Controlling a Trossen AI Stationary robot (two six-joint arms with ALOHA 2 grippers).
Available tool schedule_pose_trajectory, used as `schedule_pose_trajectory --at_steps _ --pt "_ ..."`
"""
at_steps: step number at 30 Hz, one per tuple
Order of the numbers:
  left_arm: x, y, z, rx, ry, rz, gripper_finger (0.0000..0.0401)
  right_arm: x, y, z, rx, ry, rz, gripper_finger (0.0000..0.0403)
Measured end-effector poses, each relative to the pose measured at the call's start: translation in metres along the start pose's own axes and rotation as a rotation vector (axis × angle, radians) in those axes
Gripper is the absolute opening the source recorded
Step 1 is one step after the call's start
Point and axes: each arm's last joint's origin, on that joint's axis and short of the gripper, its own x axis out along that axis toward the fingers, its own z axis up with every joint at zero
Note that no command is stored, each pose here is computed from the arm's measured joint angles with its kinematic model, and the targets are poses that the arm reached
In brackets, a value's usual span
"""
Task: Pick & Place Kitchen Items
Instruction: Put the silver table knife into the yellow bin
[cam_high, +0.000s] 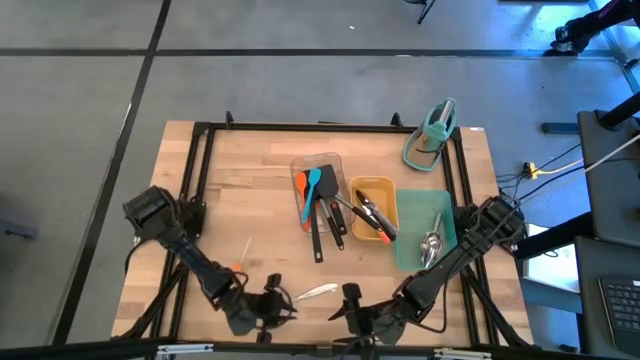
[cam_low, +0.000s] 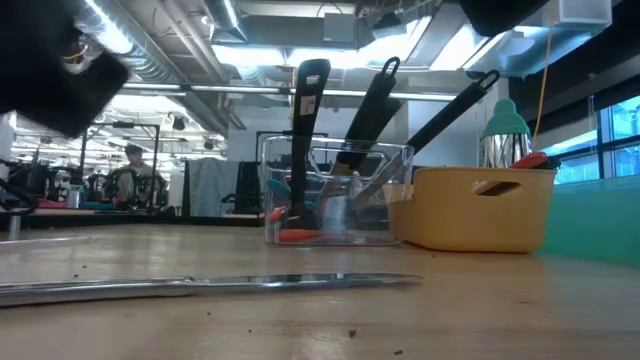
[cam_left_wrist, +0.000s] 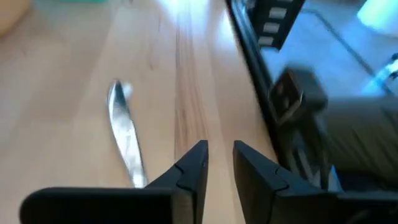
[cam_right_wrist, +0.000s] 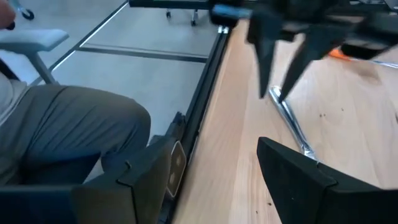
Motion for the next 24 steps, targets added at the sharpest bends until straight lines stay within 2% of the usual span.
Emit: schedule_pose_trajectory --at_steps 4,8,12,24 --pt "-0.002 -0.012 -0.022 -0.041 0.059 -0.024 0.0076 0.0 -0.001 0.002 0.034 -0.014 0.002 0.024" --pt "-0.001 -0.018 -0.042 -0.088 0.127 -0.047 0.0074 0.001 -0.001 0.002 0.009 -0.02 0.003 0.024" --pt "-0.001 -0.015 -0.054 -0.096 0.173 0.006 0.0067 0.004 -0.009 0.005 0.001 -0.021 -0.017 0.024" --pt "-0.005 -0.005 -0.06 -0.092 0.175 0.166 0.0049 0.008 -0.019 0.003 0.006 0.019 -0.051 0.024"
